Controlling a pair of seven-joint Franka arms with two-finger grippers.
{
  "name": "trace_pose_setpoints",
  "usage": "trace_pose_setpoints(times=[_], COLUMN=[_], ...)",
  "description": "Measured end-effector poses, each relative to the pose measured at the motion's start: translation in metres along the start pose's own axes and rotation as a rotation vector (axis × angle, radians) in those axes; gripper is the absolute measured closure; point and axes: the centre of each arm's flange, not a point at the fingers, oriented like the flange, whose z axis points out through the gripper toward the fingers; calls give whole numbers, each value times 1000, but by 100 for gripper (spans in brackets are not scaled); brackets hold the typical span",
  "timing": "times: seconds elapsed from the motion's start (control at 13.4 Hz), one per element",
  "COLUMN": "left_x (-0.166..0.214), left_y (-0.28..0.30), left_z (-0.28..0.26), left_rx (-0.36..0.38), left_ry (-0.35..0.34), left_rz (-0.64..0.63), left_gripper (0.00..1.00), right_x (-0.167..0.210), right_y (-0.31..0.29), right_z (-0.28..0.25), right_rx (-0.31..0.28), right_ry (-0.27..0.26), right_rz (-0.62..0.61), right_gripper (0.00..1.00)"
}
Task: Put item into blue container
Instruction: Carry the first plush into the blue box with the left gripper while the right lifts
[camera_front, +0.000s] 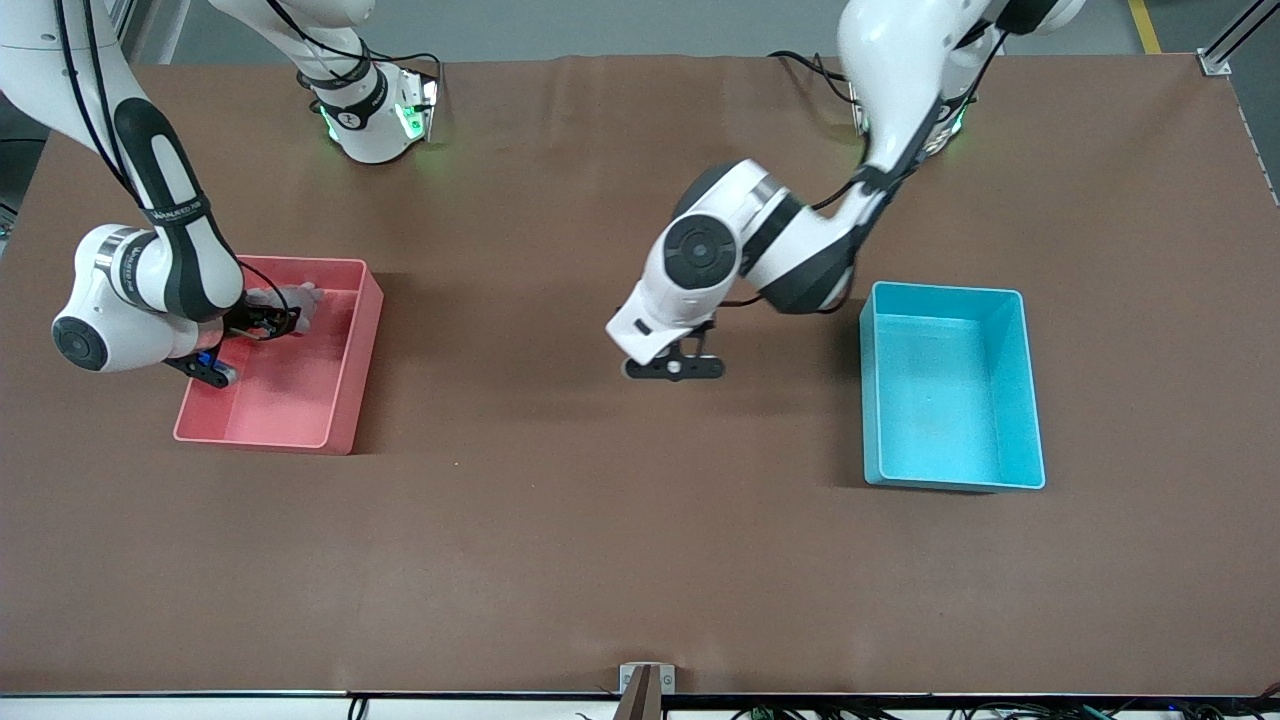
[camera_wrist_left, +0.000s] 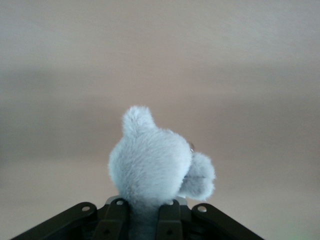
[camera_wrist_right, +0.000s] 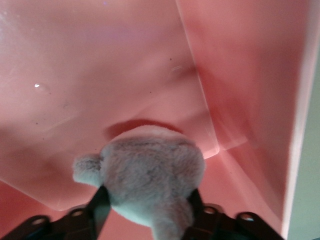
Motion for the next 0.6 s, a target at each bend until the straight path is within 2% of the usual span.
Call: trace_pose_setpoints(times=[0.15,0.37,0.6], left_x=[6,15,18], left_y=[-45,-128,-216], left_z=[-39,-56,-53], left_rx=[29,74,102], left_ry=[-8,-18,-28], left_rz=[34,154,212], left_gripper=[82,82,82], right_x=[0,0,1], right_y=[0,0,0], right_z=[0,-2,-5], right_rx=[1,3,5], right_ry=[0,0,5], right_rz=[1,2,3], right_gripper=[60,83,87])
